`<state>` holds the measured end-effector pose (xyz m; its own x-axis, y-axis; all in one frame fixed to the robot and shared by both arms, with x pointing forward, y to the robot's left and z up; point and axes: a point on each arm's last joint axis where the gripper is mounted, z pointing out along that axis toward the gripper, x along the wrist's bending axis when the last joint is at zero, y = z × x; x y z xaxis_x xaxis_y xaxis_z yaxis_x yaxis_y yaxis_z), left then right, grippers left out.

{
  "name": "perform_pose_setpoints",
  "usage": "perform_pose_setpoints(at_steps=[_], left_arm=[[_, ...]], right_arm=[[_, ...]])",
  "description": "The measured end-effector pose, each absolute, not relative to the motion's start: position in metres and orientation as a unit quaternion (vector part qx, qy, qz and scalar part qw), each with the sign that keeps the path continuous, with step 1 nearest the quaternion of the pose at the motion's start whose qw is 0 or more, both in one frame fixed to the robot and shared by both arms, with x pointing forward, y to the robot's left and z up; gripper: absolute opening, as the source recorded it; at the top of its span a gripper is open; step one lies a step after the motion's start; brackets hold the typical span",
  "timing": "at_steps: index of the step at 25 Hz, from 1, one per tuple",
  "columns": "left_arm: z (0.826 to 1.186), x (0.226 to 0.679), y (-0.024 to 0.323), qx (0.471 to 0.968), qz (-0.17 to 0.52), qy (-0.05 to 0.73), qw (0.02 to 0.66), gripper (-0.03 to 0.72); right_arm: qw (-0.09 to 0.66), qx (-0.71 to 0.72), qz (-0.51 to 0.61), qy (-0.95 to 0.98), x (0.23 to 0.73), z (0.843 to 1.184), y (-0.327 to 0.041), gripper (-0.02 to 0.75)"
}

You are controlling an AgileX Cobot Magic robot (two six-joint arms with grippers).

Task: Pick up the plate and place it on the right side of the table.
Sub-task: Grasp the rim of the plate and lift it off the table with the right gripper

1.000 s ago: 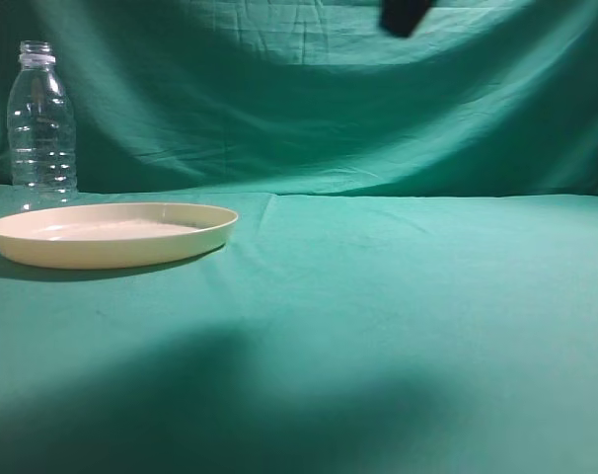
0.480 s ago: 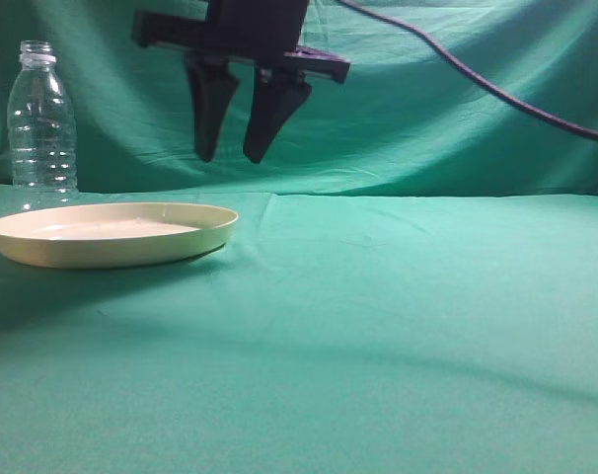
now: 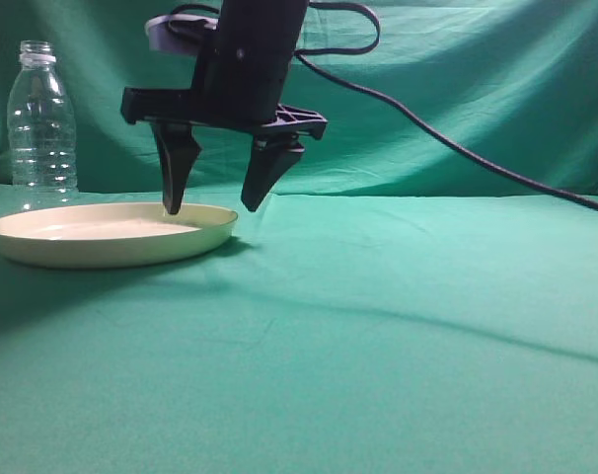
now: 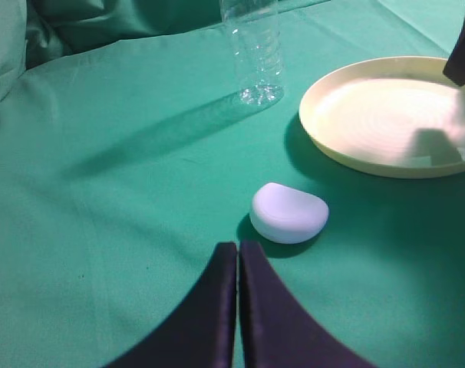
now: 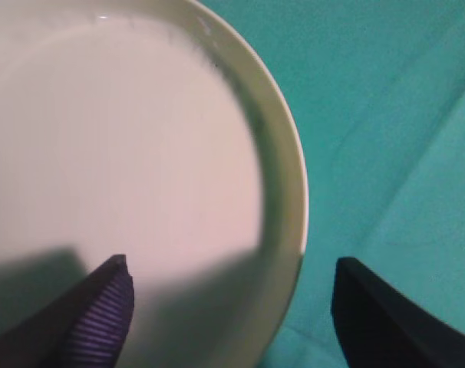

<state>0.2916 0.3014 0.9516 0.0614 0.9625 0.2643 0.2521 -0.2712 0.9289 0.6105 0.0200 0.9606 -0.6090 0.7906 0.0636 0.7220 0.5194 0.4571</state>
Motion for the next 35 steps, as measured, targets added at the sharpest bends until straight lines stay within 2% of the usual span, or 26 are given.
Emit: perform_pose_setpoints(at_steps=[15, 16, 18, 21, 22, 26, 27, 31, 35], left_arm=[[0.952, 0.292, 0.301, 0.631, 0.487, 0.481, 0.364, 0.000], [0.952, 0.292, 0.301, 0.631, 0.487, 0.481, 0.364, 0.000], [0.952, 0.292, 0.301, 0.631, 0.487, 0.481, 0.364, 0.000], [0.952, 0.292, 0.301, 0.631, 0.487, 0.481, 0.364, 0.000], [0.952, 0.292, 0.301, 0.631, 0.487, 0.481, 0.364, 0.000], [0.952, 0.292, 0.301, 0.631, 0.487, 0.481, 0.364, 0.000], [0.952, 0.292, 0.301, 0.631, 0.487, 0.481, 0.364, 0.000], [0.952, 0.292, 0.301, 0.631, 0.487, 0.481, 0.364, 0.000], [0.952, 0.292, 0.301, 0.631, 0.487, 0.481, 0.364, 0.000]], right_arm=[[0.084, 0.432, 0.222, 0.870, 0.618, 0.930, 0.025, 0.492], [0.085, 0.432, 0.223, 0.870, 0.619, 0.929, 0.025, 0.415], [0.087, 0.432, 0.223, 0.869, 0.619, 0.929, 0.025, 0.319], [0.101, 0.427, 0.217, 0.872, 0.621, 0.930, 0.023, 0.100], [0.104, 0.432, 0.218, 0.869, 0.622, 0.930, 0.022, 0.071], [0.133, 0.460, 0.198, 0.855, 0.623, 0.940, 0.016, 0.071], [0.145, 0.460, 0.188, 0.856, 0.622, 0.947, 0.012, 0.000], [0.169, 0.467, 0.167, 0.852, 0.621, 0.982, -0.007, 0.000], [0.176, 0.499, 0.147, 0.836, 0.628, 1.015, -0.046, 0.000]])
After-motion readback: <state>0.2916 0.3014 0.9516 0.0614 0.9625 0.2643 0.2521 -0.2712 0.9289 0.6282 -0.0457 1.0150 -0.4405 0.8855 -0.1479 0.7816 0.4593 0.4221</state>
